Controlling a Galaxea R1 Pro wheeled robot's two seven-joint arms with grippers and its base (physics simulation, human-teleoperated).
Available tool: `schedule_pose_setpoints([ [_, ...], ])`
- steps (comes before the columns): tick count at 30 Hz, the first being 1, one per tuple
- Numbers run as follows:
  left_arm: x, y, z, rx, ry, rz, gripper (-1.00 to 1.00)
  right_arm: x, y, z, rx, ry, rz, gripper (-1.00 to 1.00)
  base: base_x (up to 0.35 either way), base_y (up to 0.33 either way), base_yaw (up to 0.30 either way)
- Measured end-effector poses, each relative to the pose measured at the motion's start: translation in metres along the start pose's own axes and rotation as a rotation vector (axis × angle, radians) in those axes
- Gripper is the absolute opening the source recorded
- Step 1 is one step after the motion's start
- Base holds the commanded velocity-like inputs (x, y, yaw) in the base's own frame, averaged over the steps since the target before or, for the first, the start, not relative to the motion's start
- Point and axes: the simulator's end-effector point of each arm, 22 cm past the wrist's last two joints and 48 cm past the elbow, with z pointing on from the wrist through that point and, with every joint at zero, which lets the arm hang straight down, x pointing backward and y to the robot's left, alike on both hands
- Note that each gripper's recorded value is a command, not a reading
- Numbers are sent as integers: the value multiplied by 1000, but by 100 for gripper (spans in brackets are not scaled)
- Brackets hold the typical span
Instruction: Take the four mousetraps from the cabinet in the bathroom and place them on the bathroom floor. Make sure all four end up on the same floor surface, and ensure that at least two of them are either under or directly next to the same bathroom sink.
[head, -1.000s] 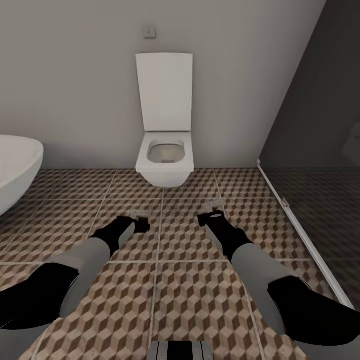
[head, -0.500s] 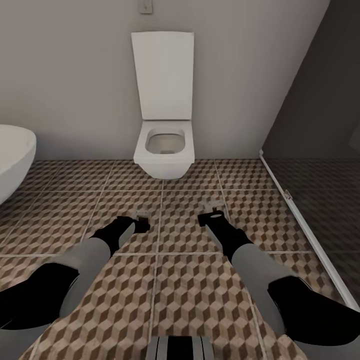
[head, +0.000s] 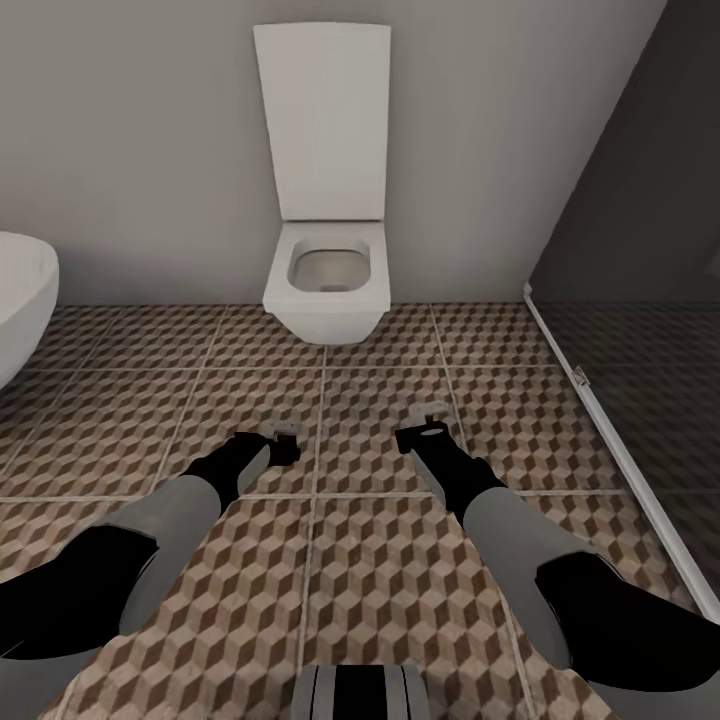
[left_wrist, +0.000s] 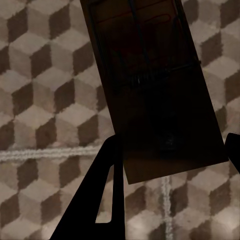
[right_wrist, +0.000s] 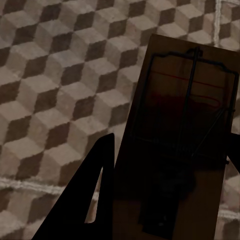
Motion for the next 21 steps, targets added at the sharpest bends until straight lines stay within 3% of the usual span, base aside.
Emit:
schedule_pose_setpoints([
  [11,0,0,0,0,0,0,-100,1,0,0,0,3,0,-100,21,0,0],
  [21,1,0,0,1,2,-1,-100,27,1,4,-1,53,-10,-100,238,0,0],
])
